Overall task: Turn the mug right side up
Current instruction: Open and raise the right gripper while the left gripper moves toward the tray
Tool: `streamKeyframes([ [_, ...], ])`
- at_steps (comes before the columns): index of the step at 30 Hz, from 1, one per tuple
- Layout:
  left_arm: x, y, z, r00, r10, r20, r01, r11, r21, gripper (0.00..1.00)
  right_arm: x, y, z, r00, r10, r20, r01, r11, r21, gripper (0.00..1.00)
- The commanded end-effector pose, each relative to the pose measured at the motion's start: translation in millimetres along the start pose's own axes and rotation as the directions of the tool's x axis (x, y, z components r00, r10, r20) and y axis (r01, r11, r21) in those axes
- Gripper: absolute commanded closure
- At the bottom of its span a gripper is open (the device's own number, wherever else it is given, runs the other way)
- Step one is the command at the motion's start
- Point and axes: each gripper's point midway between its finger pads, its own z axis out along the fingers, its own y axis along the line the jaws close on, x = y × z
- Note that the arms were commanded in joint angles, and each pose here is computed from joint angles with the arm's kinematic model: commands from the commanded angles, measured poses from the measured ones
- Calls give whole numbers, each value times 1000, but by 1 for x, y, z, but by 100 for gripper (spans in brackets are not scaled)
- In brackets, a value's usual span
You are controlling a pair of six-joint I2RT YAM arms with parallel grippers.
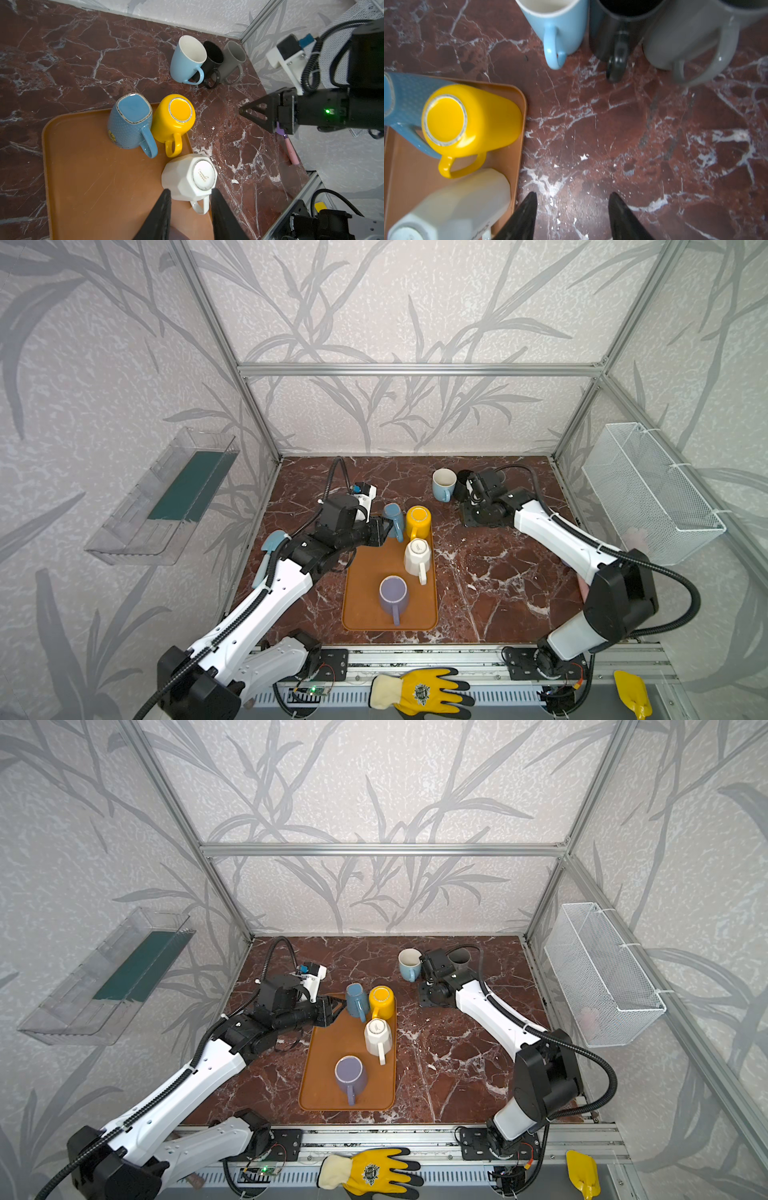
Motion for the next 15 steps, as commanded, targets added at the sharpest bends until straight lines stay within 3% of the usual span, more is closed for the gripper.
streamKeyframes([
  [1, -2, 24, 1, 999, -37, 26, 40, 990, -135, 65, 2, 1, -8, 997, 32, 69, -30, 999, -38, 44],
  [6, 0, 31, 6, 999, -45, 21, 48, 985, -166, 66, -2, 11, -25, 987, 17, 158, 3, 992, -128, 44],
  [15, 20, 58, 22, 995, -73, -64, 51, 954, -294, 67, -6, 9, -44, 963, 13, 267, 29, 988, -155, 44],
])
